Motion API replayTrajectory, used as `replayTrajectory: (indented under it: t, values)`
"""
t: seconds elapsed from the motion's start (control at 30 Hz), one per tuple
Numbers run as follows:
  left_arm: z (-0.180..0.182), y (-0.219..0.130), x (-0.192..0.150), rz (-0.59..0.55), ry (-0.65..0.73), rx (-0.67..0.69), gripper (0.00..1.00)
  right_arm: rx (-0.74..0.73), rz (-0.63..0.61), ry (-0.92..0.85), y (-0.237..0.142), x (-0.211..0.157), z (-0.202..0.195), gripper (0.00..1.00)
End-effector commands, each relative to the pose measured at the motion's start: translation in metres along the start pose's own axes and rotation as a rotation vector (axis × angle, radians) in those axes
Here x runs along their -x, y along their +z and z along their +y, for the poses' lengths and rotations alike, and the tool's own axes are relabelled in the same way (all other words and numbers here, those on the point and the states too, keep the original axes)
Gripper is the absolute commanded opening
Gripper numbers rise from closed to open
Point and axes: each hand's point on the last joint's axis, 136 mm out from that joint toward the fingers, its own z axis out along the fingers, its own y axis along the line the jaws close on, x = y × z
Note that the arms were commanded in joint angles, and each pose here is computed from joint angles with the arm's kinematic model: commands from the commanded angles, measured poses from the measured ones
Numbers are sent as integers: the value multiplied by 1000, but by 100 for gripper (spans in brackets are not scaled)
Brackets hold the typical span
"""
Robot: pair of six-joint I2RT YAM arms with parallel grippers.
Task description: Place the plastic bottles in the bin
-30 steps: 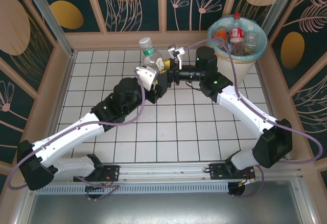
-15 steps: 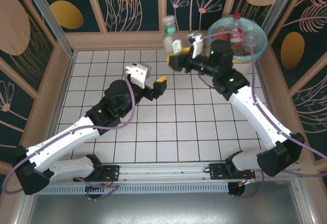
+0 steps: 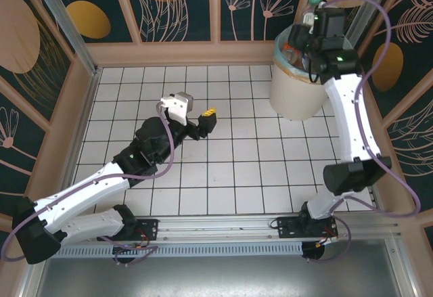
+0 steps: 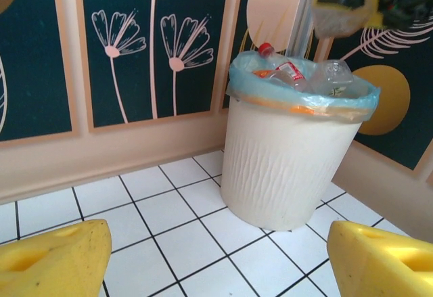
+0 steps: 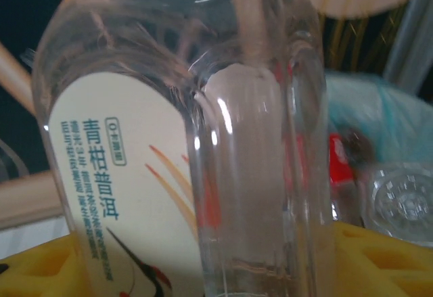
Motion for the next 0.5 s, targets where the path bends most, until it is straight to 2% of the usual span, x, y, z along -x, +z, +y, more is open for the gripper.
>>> replayTrajectory:
  t: [0.0, 0.13, 0.33, 0.47]
  values:
    - [-1, -8, 9, -40, -31, -16, 83, -186, 95, -51, 15, -25, -33, 59]
    - [4, -11, 2, -30, -34, 1, 83, -238, 139, -59, 25, -36, -41, 65]
    - [8, -13, -5, -17, -29, 16, 84, -210, 140, -42, 16, -35, -37, 91]
    - [8, -12, -6, -18, -21, 20, 85, -175, 92, -29, 1, -21, -31, 95]
